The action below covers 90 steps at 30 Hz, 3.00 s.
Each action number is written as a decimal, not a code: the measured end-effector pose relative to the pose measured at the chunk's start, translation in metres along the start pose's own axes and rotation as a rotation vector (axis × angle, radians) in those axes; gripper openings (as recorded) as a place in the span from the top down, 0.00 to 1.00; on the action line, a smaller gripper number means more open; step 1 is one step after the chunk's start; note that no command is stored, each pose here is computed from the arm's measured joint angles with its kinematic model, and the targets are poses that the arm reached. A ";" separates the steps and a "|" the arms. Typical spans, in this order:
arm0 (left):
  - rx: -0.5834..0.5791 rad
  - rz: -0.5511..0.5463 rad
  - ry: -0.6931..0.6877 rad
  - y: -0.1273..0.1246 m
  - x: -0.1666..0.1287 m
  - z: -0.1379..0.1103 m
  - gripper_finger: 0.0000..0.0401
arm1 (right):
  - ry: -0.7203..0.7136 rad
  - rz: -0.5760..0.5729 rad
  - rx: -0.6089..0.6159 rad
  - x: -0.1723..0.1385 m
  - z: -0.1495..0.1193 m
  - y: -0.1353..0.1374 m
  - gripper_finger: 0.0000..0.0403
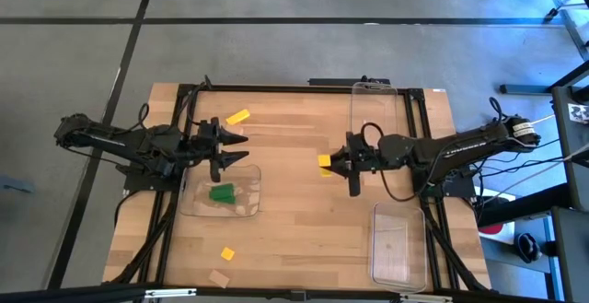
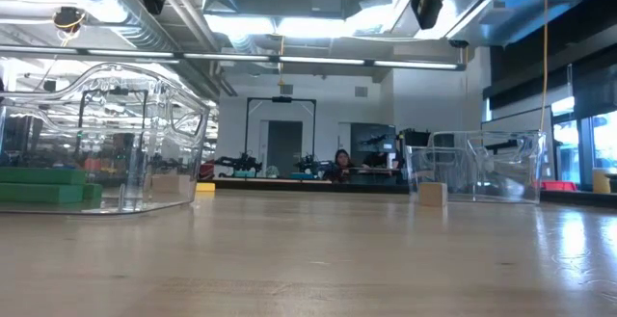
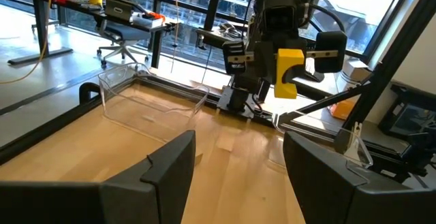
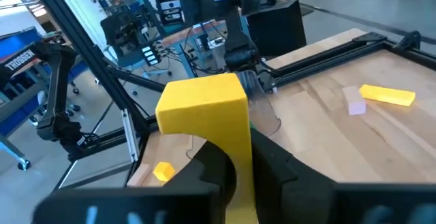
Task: Sort & place blocks by color
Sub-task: Put the right yellow block into the top right transparent bin
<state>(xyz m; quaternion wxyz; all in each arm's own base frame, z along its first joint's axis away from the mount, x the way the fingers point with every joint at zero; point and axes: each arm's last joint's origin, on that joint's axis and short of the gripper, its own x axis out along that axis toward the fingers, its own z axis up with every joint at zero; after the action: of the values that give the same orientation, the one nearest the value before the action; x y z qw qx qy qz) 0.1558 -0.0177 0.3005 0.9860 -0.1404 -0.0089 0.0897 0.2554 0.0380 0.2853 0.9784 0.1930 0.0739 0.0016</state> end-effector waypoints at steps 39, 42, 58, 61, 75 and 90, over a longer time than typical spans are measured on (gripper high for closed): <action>0.000 0.000 0.000 0.000 0.000 0.000 0.47 | 0.197 -0.462 -0.077 -0.012 0.068 -0.039 0.91; 0.000 0.000 0.000 0.000 0.000 0.000 0.47 | 0.267 -0.662 -0.079 -0.026 0.088 -0.061 0.91; 0.000 0.000 0.001 0.000 0.000 0.000 0.47 | 0.541 -1.049 0.539 -0.082 -0.022 -0.187 0.91; 0.000 0.000 0.001 0.000 0.000 0.000 0.47 | 0.536 -1.085 0.629 -0.085 -0.044 -0.196 0.91; 0.000 0.001 0.001 0.000 0.000 0.000 0.47 | 0.680 -1.080 0.713 -0.061 -0.038 -0.228 0.91; 0.001 0.000 0.002 0.000 0.000 0.000 0.47 | 0.783 -1.107 0.763 -0.051 -0.051 -0.254 0.90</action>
<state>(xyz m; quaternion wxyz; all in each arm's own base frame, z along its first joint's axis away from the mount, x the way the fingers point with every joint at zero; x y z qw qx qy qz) 0.1559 -0.0178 0.3003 0.9860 -0.1402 -0.0080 0.0898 0.1912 -0.1797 0.1500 0.6051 0.4367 0.4953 -0.4448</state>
